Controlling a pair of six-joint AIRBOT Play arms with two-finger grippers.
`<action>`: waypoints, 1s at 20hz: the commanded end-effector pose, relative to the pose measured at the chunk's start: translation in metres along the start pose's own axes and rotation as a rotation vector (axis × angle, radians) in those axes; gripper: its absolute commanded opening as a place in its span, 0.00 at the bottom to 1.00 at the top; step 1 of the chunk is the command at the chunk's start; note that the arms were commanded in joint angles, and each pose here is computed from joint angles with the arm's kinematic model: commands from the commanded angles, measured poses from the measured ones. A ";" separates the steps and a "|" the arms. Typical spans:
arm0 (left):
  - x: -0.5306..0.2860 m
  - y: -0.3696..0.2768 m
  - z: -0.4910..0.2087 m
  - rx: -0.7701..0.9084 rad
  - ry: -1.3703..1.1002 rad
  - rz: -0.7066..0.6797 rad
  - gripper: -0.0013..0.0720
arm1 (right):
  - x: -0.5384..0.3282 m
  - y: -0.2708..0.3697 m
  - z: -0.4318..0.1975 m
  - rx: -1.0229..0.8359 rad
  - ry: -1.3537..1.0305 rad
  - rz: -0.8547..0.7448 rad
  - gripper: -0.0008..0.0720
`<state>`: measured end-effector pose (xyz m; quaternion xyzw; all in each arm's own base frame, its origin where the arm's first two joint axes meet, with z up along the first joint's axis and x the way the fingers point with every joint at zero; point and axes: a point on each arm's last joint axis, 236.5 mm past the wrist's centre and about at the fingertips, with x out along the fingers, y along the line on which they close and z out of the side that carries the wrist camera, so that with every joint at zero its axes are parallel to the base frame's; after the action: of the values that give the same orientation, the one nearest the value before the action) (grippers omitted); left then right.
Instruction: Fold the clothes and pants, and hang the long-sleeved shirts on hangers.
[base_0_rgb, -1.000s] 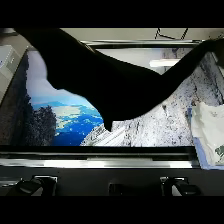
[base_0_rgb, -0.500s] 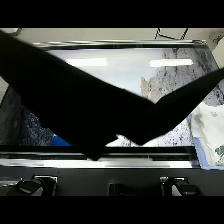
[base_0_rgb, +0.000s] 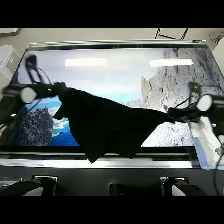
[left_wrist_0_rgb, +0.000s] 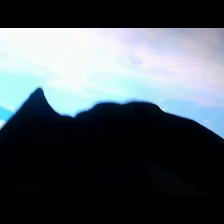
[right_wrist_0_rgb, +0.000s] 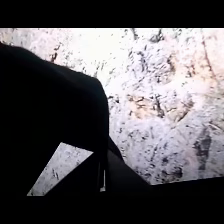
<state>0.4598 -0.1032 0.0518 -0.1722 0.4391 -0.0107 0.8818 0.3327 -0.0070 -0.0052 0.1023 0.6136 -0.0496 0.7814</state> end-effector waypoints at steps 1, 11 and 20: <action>0.057 0.005 -0.085 -0.232 0.343 -0.025 0.93 | 0.048 0.013 -0.013 0.094 0.091 0.058 0.06; -0.024 0.120 -0.176 -0.222 0.836 -0.020 0.72 | 0.049 0.012 -0.022 0.034 0.128 0.054 0.05; 0.033 0.066 -0.224 -0.338 0.752 -0.172 0.71 | 0.048 0.014 -0.031 0.040 0.166 0.062 0.06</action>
<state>0.2914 -0.1020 -0.1015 -0.3305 0.7223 -0.0815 0.6019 0.3203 0.0123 -0.0567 0.1362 0.6676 -0.0321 0.7312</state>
